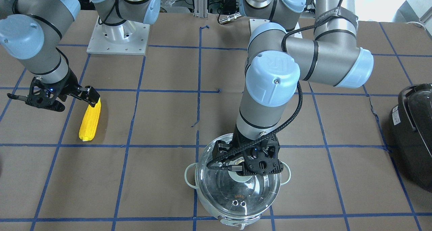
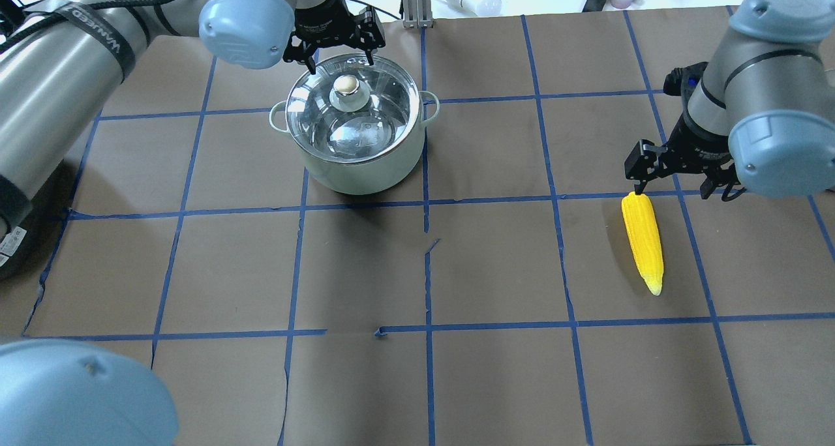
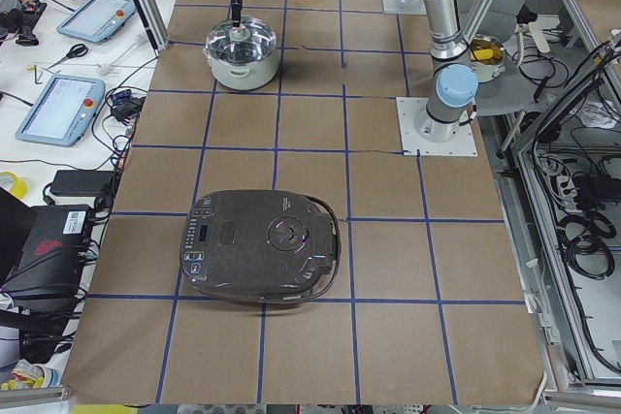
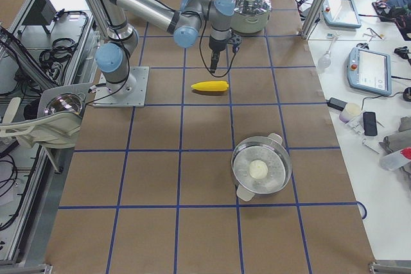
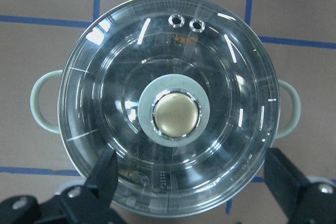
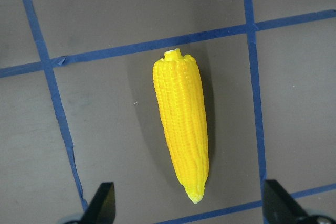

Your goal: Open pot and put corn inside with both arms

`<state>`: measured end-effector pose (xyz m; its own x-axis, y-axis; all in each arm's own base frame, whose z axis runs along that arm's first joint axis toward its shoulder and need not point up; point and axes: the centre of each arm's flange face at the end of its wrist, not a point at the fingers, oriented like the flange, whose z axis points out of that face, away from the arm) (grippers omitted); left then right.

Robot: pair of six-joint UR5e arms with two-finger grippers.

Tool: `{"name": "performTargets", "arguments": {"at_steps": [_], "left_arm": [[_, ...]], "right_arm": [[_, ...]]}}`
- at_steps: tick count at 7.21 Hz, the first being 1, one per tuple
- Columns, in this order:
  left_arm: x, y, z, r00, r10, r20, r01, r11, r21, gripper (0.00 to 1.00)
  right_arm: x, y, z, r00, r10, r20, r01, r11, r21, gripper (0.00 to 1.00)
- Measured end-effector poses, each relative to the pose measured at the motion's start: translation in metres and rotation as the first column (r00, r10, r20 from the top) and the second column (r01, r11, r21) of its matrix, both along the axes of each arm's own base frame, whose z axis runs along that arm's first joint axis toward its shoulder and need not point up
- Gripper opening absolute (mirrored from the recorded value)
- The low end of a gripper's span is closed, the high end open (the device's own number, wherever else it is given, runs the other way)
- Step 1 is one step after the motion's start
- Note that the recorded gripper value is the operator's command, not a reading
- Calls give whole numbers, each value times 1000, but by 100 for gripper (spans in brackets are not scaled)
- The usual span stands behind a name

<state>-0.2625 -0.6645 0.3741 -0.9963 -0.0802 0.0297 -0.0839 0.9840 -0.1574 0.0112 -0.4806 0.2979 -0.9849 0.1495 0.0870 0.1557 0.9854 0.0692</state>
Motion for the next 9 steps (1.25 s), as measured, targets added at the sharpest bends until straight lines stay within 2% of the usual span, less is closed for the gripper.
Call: {"name": "performTargets", "arguments": {"at_steps": [2,6,8,9], "left_arm": [[-4,-5,-21,999,-20,31,19,1000,18,93],[-2,-5,-28,999,-32,44,31,999,32,43],[2,-3,-32,998,-32,47,30,999,44,34],[6,-2,-31,998,-33,47,30,998,47,34]], "right_arm": [[-2,-1,-41,1000,26,3,-26,1000,2,100],[-13,1,-94,1000,24,15,-24,999,39,99],[-13,5,-111,1000,23,15,-24,999,46,76],[-16,5,-117,1000,20,13,-20,998,53,42]]}}
